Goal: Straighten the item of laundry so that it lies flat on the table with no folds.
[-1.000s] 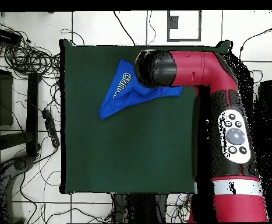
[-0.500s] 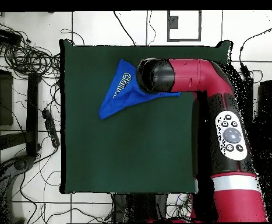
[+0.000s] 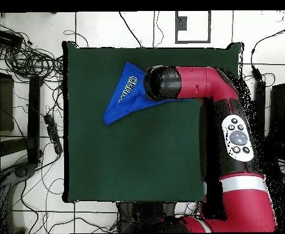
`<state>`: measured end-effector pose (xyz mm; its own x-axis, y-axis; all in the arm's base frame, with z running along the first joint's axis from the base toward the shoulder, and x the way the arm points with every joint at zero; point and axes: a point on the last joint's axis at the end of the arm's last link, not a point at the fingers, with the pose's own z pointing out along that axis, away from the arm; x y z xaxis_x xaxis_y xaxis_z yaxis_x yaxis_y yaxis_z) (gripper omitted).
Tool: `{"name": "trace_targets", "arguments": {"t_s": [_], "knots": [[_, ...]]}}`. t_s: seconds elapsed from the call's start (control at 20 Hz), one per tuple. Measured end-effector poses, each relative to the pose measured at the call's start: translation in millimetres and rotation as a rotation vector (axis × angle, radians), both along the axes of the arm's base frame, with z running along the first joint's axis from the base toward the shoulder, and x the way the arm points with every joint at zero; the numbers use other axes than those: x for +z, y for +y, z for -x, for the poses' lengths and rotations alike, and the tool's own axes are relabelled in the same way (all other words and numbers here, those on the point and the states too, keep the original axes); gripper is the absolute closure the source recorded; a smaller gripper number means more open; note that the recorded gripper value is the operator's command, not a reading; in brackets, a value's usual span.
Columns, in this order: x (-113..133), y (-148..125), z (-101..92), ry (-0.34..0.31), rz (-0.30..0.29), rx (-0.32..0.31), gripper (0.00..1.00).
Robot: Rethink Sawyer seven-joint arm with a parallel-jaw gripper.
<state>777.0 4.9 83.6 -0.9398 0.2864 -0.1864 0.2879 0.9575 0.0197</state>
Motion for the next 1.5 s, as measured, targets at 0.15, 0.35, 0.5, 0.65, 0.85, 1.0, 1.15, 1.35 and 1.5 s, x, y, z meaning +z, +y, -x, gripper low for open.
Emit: {"name": "trace_targets", "arguments": {"t_s": [0.15, 0.35, 0.5, 0.65, 0.85, 1.0, 1.15, 1.35, 1.5], "knots": [[-14, 2, 6.2, 0.021, -0.007, 0.002, 0.00], [-33, 6, 15.3, 0.042, -0.017, 0.007, 0.00], [-46, 9, 20.9, 0.051, -0.023, 0.011, 0.00], [-57, 11, 26.7, 0.057, -0.026, 0.018, 0.00], [-64, 15, 33.8, 0.064, -0.030, 0.025, 0.00], [-67, 17, 38.4, 0.069, -0.032, 0.029, 0.00], [-69, 17, 40.4, 0.071, -0.033, 0.031, 0.00], [-69, 17, 40.6, 0.071, -0.031, 0.033, 0.00], [-69, 17, 40.6, 0.071, -0.031, 0.033, 0.00]]}}
